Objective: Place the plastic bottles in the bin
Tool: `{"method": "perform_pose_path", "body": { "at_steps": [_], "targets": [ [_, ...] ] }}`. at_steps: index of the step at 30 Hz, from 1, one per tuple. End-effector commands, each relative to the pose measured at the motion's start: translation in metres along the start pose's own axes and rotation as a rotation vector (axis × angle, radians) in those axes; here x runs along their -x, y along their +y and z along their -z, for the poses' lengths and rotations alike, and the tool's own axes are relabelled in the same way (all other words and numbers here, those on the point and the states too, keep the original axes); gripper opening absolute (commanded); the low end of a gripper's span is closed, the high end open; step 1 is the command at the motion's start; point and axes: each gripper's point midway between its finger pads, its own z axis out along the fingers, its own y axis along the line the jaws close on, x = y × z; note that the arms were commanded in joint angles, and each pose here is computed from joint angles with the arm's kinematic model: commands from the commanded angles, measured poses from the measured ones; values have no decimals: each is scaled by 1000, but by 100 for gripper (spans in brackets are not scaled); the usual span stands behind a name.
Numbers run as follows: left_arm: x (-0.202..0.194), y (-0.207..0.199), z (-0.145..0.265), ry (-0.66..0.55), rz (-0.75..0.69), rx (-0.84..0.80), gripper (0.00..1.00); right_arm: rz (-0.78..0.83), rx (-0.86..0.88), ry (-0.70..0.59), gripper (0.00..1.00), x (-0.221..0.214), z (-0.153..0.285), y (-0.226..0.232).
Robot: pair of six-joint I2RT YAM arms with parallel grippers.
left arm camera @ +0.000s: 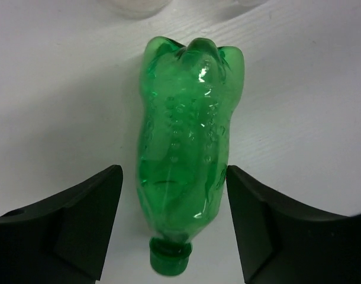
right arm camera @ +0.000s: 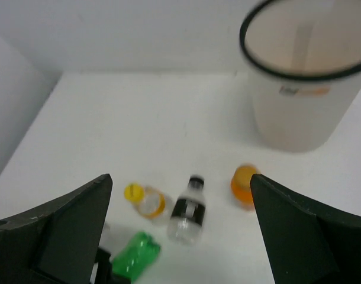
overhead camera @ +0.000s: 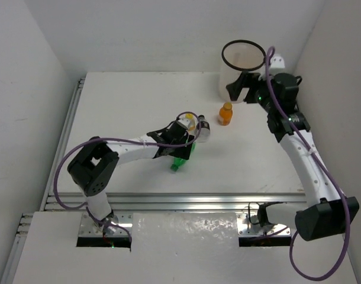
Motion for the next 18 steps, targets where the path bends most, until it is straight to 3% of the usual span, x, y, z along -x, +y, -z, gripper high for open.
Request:
{"method": "perform_pose_path", "body": {
  "at_steps": [1,3,4,5,6,11,15,18],
  "targets": [
    [-3,-12,-16,-36,9,-54,67,-41,53,114,99,-50,8,9],
    [-16,-13,-21,-9,12,-60,62,-52,73,87,99,-45,24,15],
    [-18,-14,-21,-6,11,-60,53,-59,75,97,99,-52,28,15],
    [-23,-18,-20,2,0,-64,31,-64,85,76,99,-46,38,19],
    [-24,-19,-15,2,-9,-52,2,-72,91,89,99,-52,43,20],
    [-22,-68,35,-53,-82,-127,0,-101,171,105,99,-60,67,37],
    [12,-91,102,-201,-22,-223,0,-176,373,198,99,-87,92,71],
    [55,-107,159,-396,24,-372,0,-268,490,235,99,-99,103,90]
  ]
}}
